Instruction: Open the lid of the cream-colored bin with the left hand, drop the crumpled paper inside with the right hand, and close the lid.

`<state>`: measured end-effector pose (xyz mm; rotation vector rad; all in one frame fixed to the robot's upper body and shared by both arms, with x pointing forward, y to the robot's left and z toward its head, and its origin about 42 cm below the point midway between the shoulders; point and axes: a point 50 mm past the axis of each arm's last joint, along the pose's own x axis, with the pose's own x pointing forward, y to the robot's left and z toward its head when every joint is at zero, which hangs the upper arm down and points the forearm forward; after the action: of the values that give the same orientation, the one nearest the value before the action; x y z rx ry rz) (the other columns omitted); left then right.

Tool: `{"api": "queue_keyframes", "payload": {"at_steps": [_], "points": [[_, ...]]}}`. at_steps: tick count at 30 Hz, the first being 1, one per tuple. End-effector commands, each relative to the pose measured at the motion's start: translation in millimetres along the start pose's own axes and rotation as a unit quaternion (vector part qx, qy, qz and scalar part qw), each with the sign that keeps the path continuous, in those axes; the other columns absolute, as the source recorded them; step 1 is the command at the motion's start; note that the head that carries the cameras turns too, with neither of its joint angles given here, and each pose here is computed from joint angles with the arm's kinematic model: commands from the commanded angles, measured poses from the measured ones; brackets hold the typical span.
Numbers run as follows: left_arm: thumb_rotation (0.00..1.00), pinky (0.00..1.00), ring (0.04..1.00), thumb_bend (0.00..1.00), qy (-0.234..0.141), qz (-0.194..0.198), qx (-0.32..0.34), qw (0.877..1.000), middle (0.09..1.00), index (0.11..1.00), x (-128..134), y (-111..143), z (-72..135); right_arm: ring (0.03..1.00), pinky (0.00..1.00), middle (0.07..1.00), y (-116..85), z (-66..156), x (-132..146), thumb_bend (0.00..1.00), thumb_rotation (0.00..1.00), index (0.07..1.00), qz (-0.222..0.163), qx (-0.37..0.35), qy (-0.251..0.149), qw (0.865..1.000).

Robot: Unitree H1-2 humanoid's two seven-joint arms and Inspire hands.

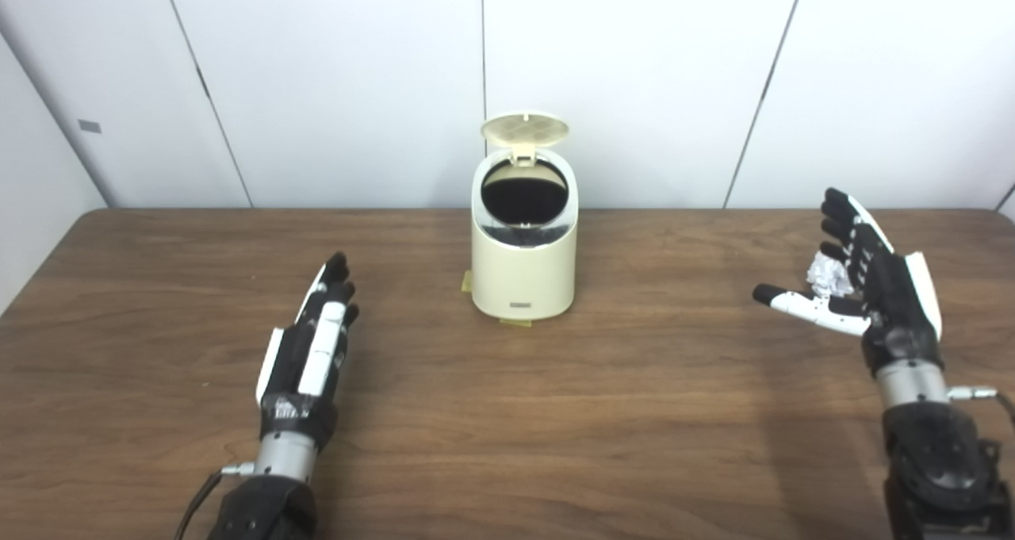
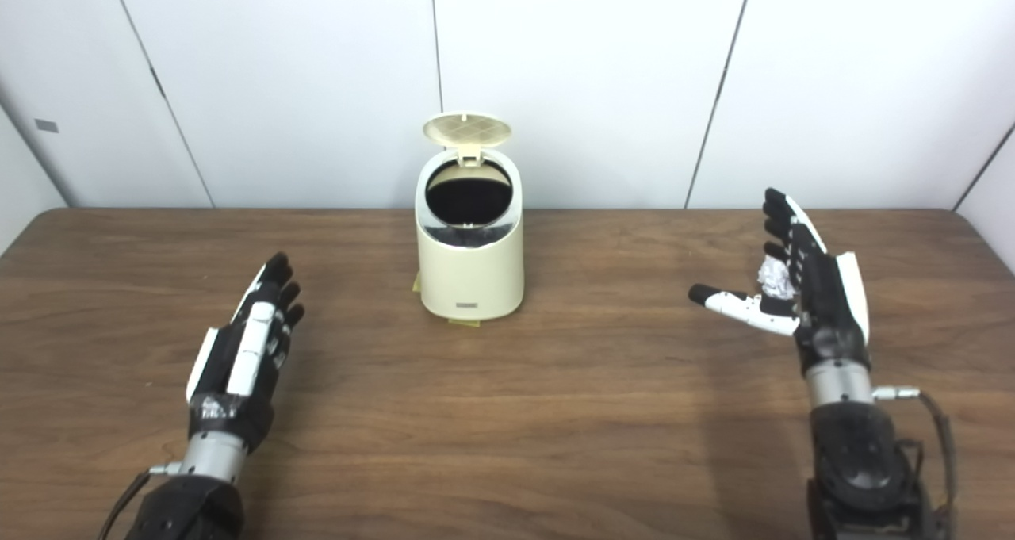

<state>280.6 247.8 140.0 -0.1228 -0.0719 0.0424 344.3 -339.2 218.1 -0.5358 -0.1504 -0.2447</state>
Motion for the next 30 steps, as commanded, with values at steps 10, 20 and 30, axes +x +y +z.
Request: {"api": "queue_keyframes", "payload": {"at_steps": [10,20,30], "points": [[0.68,1.0,1.0,0.62,-0.038,0.0,0.007,0.999,1.0,1.0,5.0,4.6,9.7,0.832,0.74,0.845,-44.9,34.7,49.1,0.93,0.07,0.829,-0.037,-0.172,-0.023,0.984],[0.74,1.0,1.0,0.65,-0.039,-0.005,-0.007,0.999,1.0,1.0,8.9,7.1,22.0,0.845,0.75,0.861,-53.6,9.3,95.8,0.9,0.06,0.824,0.035,-0.277,0.059,0.959],[0.83,1.0,1.0,0.63,-0.043,-0.018,0.003,0.999,1.0,1.0,11.1,8.7,31.0,0.82,0.71,0.835,-41.1,-34.0,125.6,0.93,0.09,0.815,0.065,-0.294,0.13,0.945]]}}
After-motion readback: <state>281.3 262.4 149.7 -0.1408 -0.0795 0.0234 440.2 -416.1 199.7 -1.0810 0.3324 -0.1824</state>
